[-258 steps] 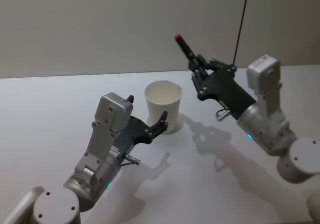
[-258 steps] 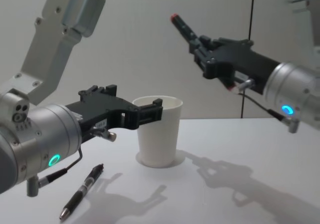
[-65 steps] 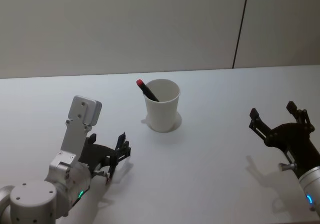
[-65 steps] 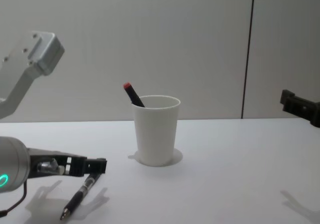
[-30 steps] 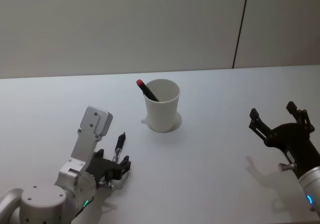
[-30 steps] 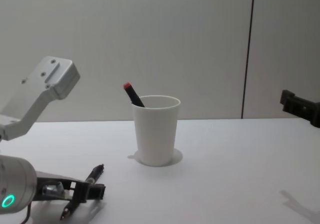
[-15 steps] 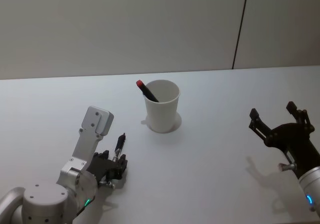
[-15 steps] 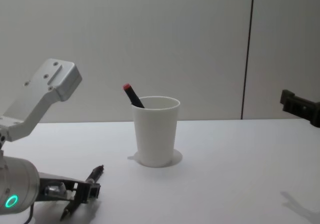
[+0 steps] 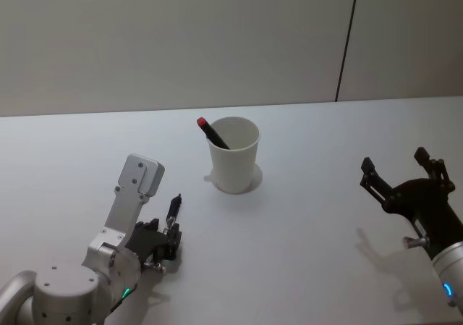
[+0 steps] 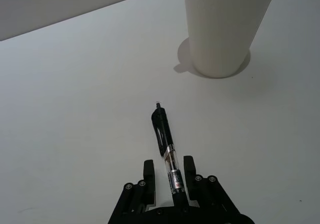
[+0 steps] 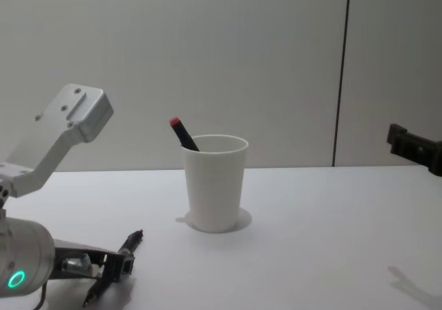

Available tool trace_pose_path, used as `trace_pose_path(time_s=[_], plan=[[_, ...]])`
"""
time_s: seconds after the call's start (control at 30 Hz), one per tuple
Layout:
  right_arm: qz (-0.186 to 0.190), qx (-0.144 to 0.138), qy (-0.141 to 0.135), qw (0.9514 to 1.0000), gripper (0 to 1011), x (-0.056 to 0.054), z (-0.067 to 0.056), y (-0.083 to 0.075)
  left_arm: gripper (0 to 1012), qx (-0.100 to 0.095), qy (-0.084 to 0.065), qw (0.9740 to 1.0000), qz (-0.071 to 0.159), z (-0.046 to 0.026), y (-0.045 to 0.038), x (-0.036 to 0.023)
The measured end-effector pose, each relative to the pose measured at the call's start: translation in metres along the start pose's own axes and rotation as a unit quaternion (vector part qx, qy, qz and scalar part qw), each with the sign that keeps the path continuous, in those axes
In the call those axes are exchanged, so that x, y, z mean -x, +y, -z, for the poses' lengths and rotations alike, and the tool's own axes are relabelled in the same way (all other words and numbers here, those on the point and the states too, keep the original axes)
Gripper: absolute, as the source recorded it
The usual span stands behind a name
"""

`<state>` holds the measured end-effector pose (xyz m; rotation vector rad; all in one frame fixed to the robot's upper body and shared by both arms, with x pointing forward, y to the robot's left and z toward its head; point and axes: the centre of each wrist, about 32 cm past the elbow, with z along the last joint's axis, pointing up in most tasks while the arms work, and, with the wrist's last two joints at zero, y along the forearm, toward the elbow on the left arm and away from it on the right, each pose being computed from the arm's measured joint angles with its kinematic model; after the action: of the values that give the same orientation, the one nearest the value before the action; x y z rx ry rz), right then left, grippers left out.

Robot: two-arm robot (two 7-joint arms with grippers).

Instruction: Place the pen into the pen holder.

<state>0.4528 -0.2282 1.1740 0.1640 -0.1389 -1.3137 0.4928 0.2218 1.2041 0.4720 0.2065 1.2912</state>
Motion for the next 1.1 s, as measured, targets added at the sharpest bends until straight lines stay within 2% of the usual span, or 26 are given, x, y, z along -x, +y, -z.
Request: trace_pose_path(time_s=[0.4, 0.7, 1.1], plan=[[0.0, 0.0, 0.0, 1.0, 1002, 0.0, 0.0, 0.0, 305, 0.006, -0.008, 0.9999, 0.003, 0.0001, 0.0022, 0.0013], [0.0, 0.0, 0.0, 1.0, 1002, 0.0, 0.0, 0.0, 149, 0.008, -0.011, 0.9999, 0.006, -0.0004, 0.0036, 0.0046], [0.0, 0.0, 0.0, 1.0, 1002, 0.0, 0.0, 0.0, 144, 0.011, -0.013, 0.9998, 0.007, -0.0022, 0.0043, 0.0086]])
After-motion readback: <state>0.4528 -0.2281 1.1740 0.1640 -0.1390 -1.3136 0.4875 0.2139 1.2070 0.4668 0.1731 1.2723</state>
